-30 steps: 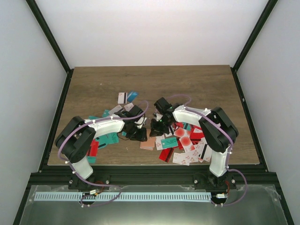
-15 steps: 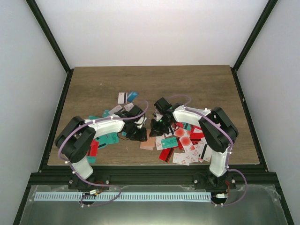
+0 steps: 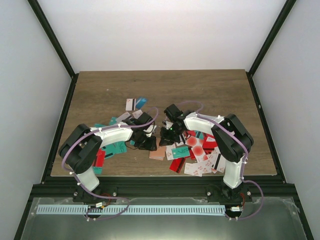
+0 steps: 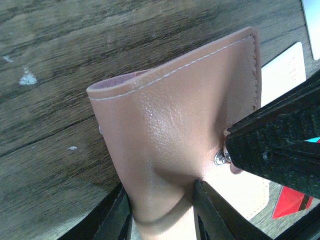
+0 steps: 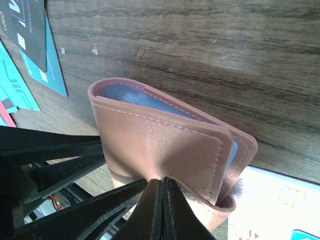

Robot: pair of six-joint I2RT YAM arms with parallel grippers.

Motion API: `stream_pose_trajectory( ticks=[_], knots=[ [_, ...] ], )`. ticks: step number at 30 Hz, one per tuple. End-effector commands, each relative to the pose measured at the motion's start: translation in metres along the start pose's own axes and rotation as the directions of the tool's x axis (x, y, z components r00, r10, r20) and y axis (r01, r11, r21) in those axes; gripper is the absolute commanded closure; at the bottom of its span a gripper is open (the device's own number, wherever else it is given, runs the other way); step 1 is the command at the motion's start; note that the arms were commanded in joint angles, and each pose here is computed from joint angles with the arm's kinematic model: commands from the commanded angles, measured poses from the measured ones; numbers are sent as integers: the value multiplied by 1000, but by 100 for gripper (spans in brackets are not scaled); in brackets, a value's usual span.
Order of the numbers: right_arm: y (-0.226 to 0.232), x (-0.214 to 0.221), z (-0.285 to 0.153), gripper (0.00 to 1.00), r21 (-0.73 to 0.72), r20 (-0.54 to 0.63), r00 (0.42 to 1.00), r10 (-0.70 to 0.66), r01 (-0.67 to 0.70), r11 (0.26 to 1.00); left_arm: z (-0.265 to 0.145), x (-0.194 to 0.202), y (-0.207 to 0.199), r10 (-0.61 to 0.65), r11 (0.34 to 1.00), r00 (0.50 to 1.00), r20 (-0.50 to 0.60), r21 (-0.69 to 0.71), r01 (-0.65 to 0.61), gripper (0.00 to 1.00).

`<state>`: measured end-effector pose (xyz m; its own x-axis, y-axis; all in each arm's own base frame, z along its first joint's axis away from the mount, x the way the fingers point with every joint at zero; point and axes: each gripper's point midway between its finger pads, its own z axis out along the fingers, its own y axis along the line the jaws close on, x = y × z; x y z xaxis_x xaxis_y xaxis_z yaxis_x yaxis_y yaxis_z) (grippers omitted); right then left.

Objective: Put the credit cards into the card holder

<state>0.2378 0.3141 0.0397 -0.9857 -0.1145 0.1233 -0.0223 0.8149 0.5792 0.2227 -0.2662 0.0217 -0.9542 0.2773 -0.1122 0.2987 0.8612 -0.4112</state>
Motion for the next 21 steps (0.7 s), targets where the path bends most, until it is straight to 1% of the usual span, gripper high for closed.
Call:
stream_pose_trajectory(
  ticks=[1,8,14,18,21],
  knots=[
    [-11,23,32,99,69,-93,995,-22,29,997,14,8,4,-1,1000,999,-37,-26,0,66],
    [-20,31,45,99,154,-125,992,6,14,988,17,7,2,-1,1000,999,-39,-12,1,66],
    [-19,42,56,99,192,-162,987,0,31,981,19,4,0,-5,1000,999,-32,1,5,66],
    [-28,52,64,99,237,-184,983,25,19,971,23,5,-1,-16,1000,999,-32,17,17,71],
    [-27,56,68,99,233,-199,980,29,19,972,27,7,-2,-29,999,999,-35,40,30,76]
  ],
)
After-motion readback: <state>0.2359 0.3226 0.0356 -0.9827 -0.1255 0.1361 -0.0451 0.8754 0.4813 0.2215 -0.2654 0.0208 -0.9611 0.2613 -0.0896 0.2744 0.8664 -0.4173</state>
